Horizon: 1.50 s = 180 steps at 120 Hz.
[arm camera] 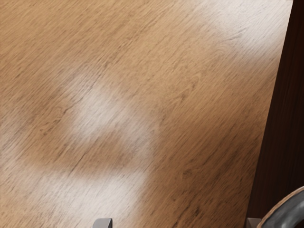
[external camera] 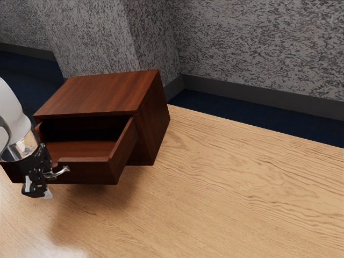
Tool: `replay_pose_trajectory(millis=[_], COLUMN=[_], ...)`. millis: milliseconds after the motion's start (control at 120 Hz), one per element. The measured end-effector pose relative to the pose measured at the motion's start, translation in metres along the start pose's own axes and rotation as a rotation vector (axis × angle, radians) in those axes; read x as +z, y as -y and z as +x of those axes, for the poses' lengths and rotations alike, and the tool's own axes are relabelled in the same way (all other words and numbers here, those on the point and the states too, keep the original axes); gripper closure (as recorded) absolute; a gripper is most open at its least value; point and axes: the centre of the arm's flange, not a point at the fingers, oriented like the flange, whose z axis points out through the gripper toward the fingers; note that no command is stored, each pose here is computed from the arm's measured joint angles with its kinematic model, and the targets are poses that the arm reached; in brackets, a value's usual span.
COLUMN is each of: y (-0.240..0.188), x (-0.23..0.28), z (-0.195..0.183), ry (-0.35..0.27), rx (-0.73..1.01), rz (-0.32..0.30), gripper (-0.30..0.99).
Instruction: Pull the drawer handle with one arm to open the drawer
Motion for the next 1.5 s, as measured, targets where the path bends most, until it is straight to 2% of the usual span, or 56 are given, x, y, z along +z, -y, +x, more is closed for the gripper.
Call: replay_pose_trajectory(millis=[717,1500], y=[-0.009,-0.022], x=[-0.012,-0.019], z=[0.000,0.000], ry=[0.004,0.000], rx=[-0.006,-0.025], rz=[-0.035,-0.006], gripper=[0.56,0.48])
